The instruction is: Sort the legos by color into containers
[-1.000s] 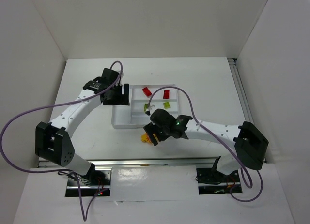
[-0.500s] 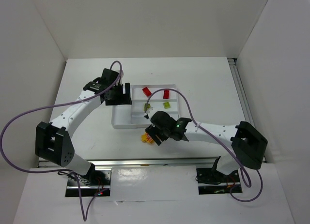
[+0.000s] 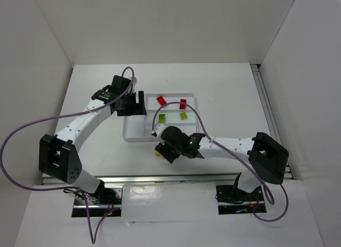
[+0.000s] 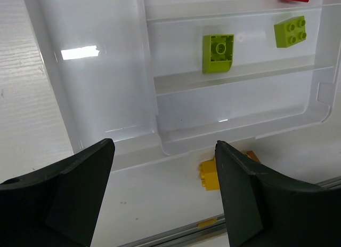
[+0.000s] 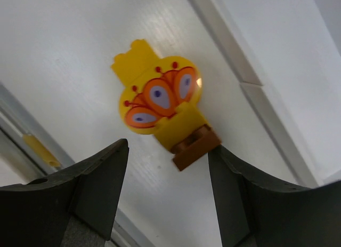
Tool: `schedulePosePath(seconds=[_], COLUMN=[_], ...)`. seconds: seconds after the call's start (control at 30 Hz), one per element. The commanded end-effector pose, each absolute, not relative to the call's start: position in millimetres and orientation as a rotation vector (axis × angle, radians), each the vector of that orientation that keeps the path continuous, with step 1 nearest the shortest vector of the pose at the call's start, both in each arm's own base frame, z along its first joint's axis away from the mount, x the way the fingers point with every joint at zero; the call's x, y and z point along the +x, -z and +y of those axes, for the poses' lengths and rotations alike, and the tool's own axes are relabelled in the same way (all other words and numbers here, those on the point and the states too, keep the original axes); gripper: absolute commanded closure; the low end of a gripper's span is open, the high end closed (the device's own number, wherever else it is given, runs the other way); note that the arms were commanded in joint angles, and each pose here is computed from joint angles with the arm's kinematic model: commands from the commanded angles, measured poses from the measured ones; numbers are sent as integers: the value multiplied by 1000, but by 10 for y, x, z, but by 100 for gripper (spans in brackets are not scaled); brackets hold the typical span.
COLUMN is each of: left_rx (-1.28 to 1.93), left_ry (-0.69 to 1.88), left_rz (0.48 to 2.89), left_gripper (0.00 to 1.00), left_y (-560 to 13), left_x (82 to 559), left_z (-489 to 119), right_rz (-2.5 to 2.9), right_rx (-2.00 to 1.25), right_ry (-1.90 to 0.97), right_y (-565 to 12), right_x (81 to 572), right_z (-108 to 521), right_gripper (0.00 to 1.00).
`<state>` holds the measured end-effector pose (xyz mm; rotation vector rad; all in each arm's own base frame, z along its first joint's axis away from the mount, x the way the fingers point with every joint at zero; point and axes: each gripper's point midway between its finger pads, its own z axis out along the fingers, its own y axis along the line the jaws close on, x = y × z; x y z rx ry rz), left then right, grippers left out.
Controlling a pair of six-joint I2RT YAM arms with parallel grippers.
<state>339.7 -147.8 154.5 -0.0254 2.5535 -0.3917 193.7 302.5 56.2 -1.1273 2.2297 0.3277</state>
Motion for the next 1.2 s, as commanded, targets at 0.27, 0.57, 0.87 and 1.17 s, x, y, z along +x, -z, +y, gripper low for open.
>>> schedulePosePath(seconds=[0.27,0.57,0.87,1.17], left_rx=[-6,8,14,35], left_ry=[455,492,508,529], left_rz=[2524,2528,2520,2512], left_gripper=[13,13,13,13], left_y=[-1632,-1642,-1679,-1742], left_x=[3465,3441,3428,3431], left_z=[-1556,-1603,-1618,-1649], right_rz=[2182,2168,2138,2117], right_rx=[-1201,-1119,-1122,-1119], right_ry=[-397,-215,-279,-290], right_y=[-796,-709,-564,-592], right_x=[1601,1842,1892,1923], right_z=[3282,3154,3402,3464], right_gripper=[39,0,29,60])
